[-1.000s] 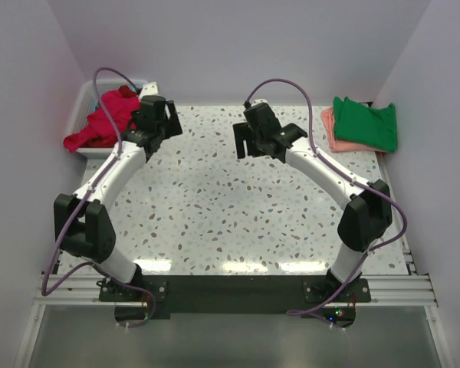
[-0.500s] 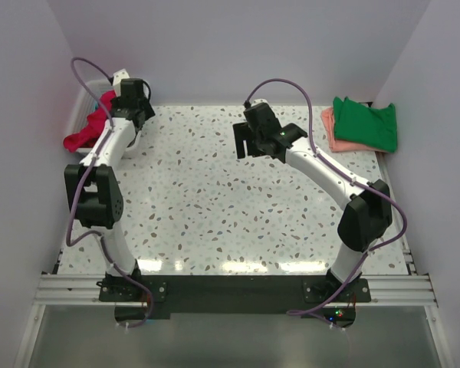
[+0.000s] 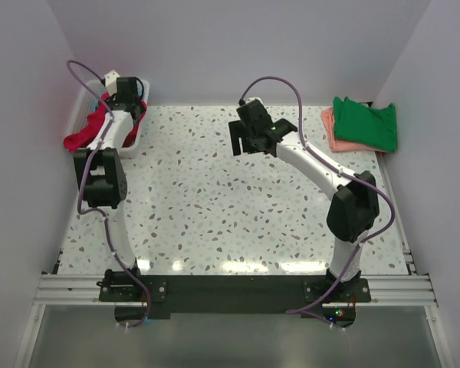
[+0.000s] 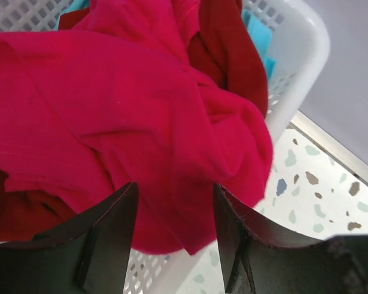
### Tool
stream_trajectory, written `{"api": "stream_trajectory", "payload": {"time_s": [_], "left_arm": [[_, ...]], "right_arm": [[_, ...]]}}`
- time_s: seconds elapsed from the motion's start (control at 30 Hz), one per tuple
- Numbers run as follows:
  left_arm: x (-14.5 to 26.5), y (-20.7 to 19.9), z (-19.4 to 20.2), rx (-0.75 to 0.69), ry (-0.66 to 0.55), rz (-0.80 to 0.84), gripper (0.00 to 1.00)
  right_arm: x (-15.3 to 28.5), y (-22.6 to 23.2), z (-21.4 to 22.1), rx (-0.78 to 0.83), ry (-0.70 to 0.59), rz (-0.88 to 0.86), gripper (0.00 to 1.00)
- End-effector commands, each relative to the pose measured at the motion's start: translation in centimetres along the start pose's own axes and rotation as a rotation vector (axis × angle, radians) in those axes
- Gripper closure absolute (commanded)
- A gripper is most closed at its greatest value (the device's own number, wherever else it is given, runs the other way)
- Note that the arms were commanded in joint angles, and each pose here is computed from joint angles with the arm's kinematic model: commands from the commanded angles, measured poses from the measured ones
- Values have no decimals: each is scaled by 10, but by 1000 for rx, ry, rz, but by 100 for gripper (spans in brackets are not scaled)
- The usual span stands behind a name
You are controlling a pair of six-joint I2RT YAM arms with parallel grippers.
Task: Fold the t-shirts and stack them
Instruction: Grab the tshirt from the pile
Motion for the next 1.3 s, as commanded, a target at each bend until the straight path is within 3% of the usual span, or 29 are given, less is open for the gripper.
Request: {"api": "stream_trajectory", "payload": {"time_s": [0.0, 0.13, 0.23, 0.27, 0.3, 0.43, 0.63, 0.87, 1.13, 1.27], "left_arm": [[-24, -2, -20, 65, -52, 6, 44], [-36, -3, -17, 62, -35, 10, 51], [-37, -7, -18, 64, -33, 36, 83], [-33, -9, -23, 70, -38, 50, 98], [-31, -10, -24, 72, -34, 59, 100], [-6, -16, -39, 93, -63, 112, 100], [66, -39, -78, 61, -160, 240, 100], [163, -92, -133, 45, -245, 543, 100], [272, -163, -100, -117, -199, 858, 100], [323, -191, -81, -169, -182, 993, 100]], "right_arm": [[5, -3, -22, -25, -41, 28, 18], [1, -2, -24, -26, -27, 36, 18], [-1, 0, -27, -33, -30, 35, 18], [-3, 1, -25, -33, -25, 33, 18], [-3, 1, -26, -35, -26, 31, 18], [-4, 3, -27, -43, -32, 17, 19], [2, -11, -30, -124, -56, 83, 19], [6, -82, -34, -335, -69, 175, 21], [26, -167, -41, -454, -127, 313, 21], [35, -186, -40, -479, -144, 339, 21]]}}
Point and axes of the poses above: each gripper's point midway between its finger pads, its own x axis back along the fingers, its own y axis along the line the jaws close on, z = x × y, the point moved 3 cm from there along x, back along the fingers, and after that the axes turned 4 degrees about x, right-handed, at the moved point
